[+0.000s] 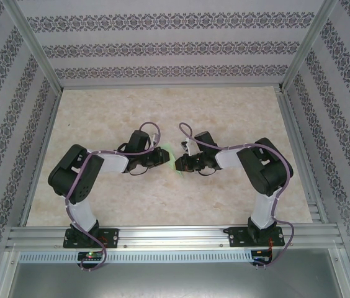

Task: Fold a paper plane with a square sheet of paper (pick it up from the middle)
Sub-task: Fold the wing for the fifth time at the center of the table.

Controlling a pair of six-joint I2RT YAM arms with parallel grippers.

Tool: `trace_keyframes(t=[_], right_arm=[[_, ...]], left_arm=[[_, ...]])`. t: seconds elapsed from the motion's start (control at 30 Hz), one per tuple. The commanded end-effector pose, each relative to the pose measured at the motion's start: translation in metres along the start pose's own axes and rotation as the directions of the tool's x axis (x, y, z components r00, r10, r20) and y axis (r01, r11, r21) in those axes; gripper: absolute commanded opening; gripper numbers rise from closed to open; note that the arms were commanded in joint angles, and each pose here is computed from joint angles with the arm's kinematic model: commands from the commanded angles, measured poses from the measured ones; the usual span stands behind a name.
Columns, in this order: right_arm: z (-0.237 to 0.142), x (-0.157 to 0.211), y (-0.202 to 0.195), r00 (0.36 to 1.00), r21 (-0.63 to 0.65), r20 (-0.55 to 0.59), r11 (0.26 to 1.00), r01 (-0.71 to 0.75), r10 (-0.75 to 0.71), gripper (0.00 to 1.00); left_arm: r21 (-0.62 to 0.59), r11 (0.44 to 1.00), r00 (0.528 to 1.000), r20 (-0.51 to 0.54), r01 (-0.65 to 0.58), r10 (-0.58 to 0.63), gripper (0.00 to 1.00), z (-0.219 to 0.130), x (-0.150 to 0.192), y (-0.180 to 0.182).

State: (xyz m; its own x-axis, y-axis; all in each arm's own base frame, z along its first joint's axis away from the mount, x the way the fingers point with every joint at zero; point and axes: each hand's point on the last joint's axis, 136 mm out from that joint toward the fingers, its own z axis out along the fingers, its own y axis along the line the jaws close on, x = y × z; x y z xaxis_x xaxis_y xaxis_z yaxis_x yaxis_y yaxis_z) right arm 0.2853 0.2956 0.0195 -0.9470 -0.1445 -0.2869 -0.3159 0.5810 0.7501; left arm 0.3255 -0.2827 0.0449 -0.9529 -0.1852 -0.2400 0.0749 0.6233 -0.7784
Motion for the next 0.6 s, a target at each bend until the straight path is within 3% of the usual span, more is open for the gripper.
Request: trace_keyframes(t=[0.0, 0.33, 0.57], right_arm=[[0.009, 0.010, -0.015, 0.998, 0.022, -0.030, 0.998, -0.053, 0.053, 0.11], [0.011, 0.015, -0.024, 0.996, 0.057, -0.052, 0.996, -0.075, 0.078, 0.13], [0.004, 0.004, -0.007, 0.997, 0.016, -0.034, 0.998, -0.062, 0.063, 0.20]], left_arm=[[0.033, 0.999, 1.000, -0.010, -0.013, 0.013, 0.18, 0.007, 0.005, -0.003], [-0.019, 1.000, 0.999, -0.026, 0.025, -0.026, 0.16, 0.014, 0.008, 0.012], [-0.061, 0.997, 0.998, -0.042, 0.043, -0.045, 0.15, 0.017, 0.013, 0.024]])
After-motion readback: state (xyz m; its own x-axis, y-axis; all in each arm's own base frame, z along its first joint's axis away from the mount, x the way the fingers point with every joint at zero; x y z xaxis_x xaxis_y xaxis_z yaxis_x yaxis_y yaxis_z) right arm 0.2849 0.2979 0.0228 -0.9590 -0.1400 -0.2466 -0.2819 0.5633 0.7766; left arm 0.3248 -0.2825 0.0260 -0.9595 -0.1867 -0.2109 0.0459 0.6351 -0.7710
